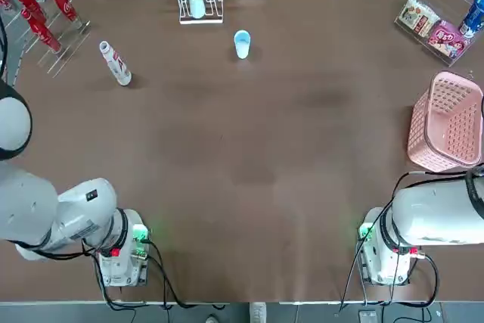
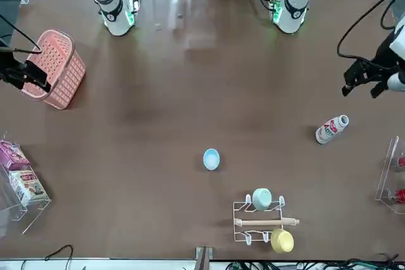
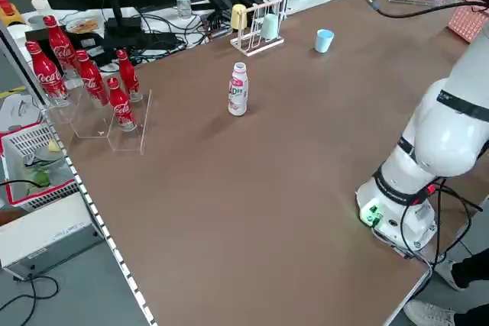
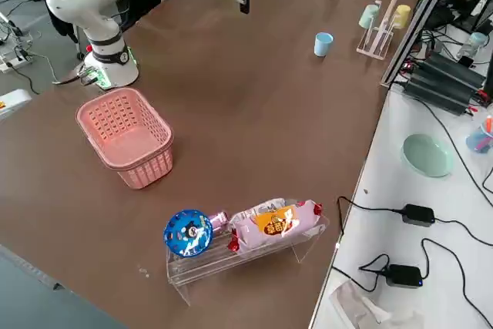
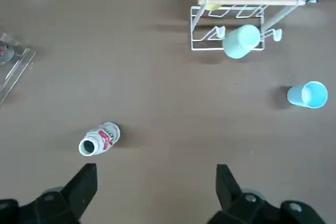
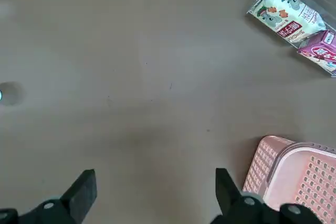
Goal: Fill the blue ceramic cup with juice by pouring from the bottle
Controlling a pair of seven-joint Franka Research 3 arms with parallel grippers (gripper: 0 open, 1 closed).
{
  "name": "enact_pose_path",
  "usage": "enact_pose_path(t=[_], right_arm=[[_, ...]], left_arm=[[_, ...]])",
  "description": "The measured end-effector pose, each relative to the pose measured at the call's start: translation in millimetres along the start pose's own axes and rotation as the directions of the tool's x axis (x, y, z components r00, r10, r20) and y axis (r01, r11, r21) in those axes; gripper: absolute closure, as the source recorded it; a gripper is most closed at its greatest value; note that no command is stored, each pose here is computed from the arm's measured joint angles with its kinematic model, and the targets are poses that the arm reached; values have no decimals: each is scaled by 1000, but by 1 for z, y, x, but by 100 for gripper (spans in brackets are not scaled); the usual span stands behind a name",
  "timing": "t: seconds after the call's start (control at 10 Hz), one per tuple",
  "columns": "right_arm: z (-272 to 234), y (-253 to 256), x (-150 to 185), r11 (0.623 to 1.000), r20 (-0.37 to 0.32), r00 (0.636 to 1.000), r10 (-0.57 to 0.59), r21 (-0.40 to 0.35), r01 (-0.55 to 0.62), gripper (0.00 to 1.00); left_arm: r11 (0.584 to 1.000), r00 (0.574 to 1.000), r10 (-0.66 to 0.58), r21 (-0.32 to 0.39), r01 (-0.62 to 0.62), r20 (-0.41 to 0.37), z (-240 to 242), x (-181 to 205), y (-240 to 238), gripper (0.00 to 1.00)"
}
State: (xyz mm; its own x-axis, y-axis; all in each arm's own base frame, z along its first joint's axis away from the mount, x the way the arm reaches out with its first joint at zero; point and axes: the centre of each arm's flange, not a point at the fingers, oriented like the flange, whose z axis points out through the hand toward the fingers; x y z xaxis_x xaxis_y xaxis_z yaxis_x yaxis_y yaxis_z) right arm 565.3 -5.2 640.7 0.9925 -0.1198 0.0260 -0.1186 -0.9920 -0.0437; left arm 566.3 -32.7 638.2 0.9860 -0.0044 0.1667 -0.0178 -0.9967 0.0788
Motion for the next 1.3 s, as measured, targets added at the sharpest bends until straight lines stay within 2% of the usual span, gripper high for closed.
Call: enact_pose_path(t=[0.3,0.6,1.3], right_arm=[[0,0,0,1000,-1,1000,0,0,0,0],[0,0,0,1000,-2,1000,0,0,0,0],[0,0,1,1000,-5,1000,1,0,-1,0]], left_arm=[[1000,1000,-3,-1,3,31,0,-3,-3,0],[997,998,48,63,-50,36,-1,-5,15,0],[997,996,32,68,-38,84,2,-10,8,0]])
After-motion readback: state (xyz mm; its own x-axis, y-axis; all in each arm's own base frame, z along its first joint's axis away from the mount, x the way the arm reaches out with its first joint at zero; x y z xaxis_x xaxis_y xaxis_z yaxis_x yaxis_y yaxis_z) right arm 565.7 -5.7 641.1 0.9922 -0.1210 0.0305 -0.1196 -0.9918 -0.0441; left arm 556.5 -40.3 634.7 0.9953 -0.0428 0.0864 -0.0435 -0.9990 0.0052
